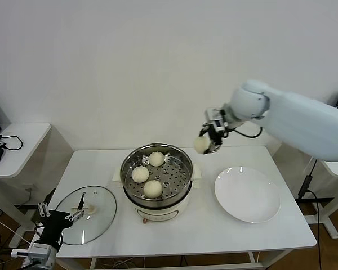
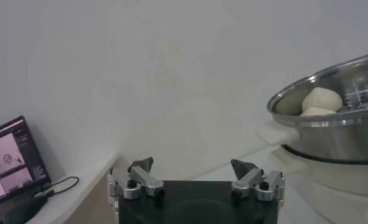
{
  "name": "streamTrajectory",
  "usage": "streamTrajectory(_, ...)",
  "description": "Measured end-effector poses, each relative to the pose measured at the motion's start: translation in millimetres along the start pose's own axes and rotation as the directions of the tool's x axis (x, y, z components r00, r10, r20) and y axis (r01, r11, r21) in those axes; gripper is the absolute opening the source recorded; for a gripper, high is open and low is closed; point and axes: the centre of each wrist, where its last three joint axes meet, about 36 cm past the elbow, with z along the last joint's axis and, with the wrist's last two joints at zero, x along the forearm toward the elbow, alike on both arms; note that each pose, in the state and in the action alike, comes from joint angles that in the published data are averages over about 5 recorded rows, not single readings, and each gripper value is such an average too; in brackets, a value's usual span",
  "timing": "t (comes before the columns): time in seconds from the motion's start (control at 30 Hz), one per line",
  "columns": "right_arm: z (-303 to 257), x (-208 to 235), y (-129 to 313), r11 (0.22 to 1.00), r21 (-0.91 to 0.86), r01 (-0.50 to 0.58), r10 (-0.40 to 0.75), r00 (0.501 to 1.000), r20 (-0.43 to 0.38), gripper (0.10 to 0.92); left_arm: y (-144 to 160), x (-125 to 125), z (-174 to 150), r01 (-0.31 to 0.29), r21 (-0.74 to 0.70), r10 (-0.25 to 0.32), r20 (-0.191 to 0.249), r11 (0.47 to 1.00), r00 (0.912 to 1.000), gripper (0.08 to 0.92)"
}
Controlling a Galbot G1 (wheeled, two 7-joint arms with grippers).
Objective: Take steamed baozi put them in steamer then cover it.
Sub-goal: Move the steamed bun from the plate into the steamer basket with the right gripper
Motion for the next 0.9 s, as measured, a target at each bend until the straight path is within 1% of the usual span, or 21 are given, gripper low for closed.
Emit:
streamTrajectory(0.17, -32.5, -20.6, -0.2, 1.000, -0.016, 0.023, -0.023, 0.999, 0.030, 0.653, 0.7, 1.7, -0.1, 0.006, 0.003, -0.006, 0.000, 1.000, 1.0000, 0.823)
streamTrajectory(0.3, -51.7, -42.6, 1.3, 0.998, -0.040, 0.042, -0.040, 0.999, 0.034, 0.653, 1.0, 2.7, 0.2, 0.010, 0.005, -0.010, -0.001, 1.000, 0.9999, 0.823)
streamTrajectory(0.6, -75.6, -91.1, 6.4, 0.993, -0.092, 0.075, -0.075, 0.997, 0.002, 0.653, 0.2, 3.3, -1.3, 0.014, 0.012, -0.014, 0.004, 1.000, 0.9999, 0.823)
streamTrajectory(0.9, -77.0, -119.8, 11.5, 0.988, -0.130, 0.088, -0.093, 0.995, -0.033, 0.655, 0.8, 3.0, -1.5, 0.017, 0.013, -0.017, 0.005, 1.000, 0.9998, 0.823)
